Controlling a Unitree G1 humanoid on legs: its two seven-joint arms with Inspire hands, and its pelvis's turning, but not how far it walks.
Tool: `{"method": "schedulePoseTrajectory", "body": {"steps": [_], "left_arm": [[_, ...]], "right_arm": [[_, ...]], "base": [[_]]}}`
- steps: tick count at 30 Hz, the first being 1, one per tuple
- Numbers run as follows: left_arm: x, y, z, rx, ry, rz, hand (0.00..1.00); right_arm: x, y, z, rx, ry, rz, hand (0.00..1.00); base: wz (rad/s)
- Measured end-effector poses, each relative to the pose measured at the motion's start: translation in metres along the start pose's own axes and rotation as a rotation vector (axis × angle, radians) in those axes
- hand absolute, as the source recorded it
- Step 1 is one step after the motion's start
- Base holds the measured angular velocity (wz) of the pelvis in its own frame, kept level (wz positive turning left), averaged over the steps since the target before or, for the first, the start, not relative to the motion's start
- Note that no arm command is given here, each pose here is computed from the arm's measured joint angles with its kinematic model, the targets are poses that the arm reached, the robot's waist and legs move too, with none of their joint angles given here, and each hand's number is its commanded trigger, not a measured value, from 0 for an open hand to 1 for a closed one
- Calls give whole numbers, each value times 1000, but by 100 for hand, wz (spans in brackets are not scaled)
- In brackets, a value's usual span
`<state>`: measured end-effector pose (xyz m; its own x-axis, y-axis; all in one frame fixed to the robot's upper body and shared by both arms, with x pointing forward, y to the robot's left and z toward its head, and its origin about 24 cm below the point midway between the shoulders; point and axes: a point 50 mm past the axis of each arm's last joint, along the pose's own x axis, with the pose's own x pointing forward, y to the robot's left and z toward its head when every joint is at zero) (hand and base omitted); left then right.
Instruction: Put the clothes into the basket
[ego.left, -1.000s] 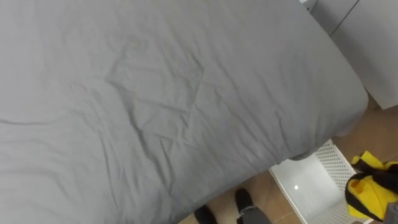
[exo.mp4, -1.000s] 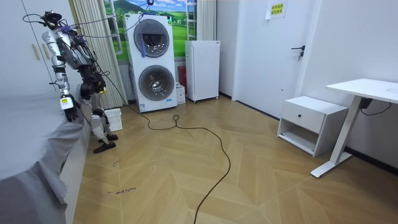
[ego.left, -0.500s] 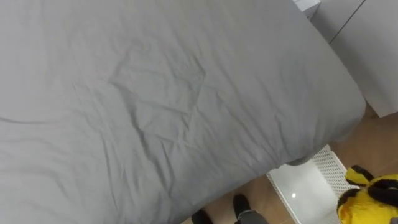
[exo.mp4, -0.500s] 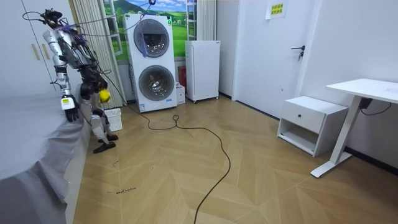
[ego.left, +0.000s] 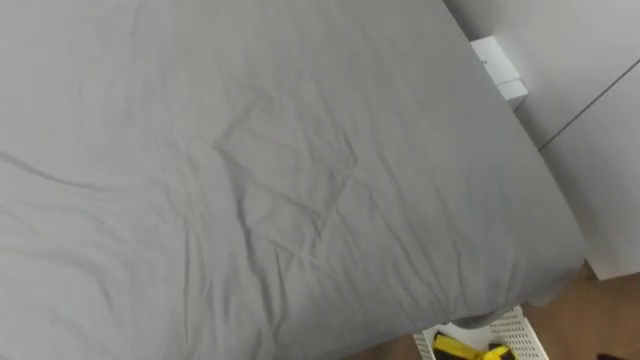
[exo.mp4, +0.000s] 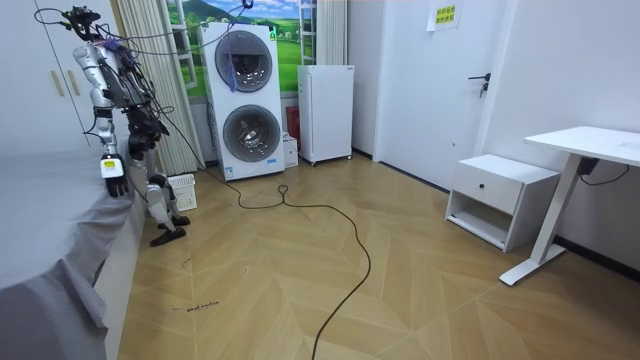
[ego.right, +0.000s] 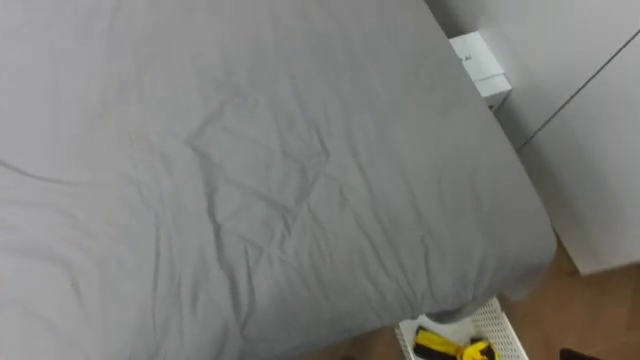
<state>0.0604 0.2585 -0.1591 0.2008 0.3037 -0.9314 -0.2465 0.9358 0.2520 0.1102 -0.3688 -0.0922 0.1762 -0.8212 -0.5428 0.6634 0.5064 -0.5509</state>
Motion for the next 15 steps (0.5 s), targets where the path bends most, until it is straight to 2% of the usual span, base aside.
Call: {"method": "schedulePoseTrajectory", "body": {"steps": [12,15], "left_arm": [[0,-1,2,19,-7,0,0],[-1,-1,-2,19,-1,-3,0]], "right_arm": [[-4,8,0,-49,-27,34,0],[-7,11,-11,-63,-4,53,0]], "base": [[1],[4]]}}
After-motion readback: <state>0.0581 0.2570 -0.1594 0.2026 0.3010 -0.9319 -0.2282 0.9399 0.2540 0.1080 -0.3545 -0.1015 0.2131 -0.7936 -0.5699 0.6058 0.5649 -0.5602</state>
